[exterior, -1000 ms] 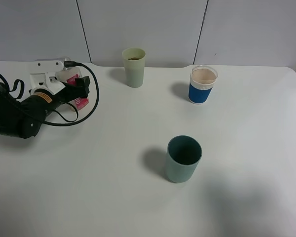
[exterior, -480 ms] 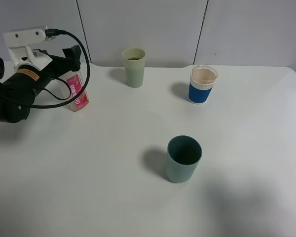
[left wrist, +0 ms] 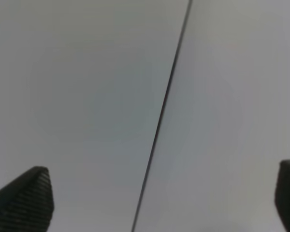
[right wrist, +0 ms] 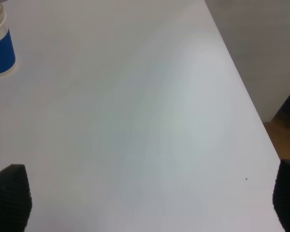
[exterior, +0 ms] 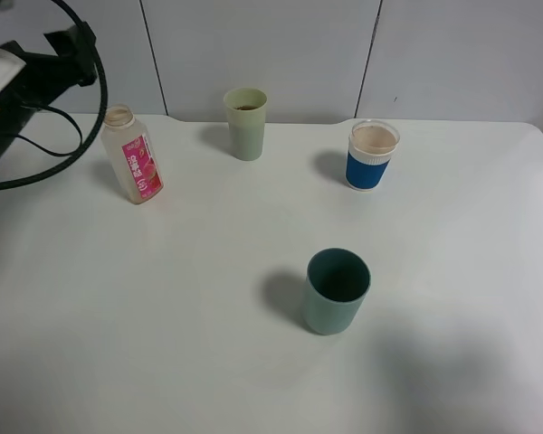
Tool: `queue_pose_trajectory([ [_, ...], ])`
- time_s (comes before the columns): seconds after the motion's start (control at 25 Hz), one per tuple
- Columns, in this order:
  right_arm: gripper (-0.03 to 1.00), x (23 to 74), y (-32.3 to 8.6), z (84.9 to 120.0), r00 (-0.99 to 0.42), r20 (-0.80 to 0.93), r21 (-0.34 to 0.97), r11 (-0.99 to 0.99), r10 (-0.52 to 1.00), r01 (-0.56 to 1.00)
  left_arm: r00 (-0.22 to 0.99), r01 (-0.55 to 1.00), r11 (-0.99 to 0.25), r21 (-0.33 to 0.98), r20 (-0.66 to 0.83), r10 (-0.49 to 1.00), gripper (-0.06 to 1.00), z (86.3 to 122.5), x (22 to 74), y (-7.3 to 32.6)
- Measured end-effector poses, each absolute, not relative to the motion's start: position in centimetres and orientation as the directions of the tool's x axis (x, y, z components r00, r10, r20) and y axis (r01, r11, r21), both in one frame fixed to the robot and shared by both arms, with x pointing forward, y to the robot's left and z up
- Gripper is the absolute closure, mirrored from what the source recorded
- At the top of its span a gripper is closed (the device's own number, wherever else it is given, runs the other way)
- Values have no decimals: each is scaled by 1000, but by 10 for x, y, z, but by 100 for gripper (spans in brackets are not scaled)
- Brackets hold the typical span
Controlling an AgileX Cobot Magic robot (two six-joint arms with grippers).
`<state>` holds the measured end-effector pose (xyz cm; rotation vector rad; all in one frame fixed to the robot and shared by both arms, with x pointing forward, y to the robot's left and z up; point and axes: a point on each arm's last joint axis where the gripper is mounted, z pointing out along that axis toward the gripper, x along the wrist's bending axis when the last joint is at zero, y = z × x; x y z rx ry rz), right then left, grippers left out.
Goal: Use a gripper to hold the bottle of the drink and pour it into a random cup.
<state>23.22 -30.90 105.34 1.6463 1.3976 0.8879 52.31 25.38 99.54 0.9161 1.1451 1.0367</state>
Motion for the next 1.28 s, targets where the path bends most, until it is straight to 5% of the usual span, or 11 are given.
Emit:
queue_pose_trajectory([
  [0.64,-3,232,-309,1053,149,21,894,-86,989,439,163,-300,289,909,-249,954,8,1105,430,279],
  [1.28,-3,232,-309,1053,149,21,894,-86,989,439,169,-216,249,944,-215,962,12,1127,338,290],
])
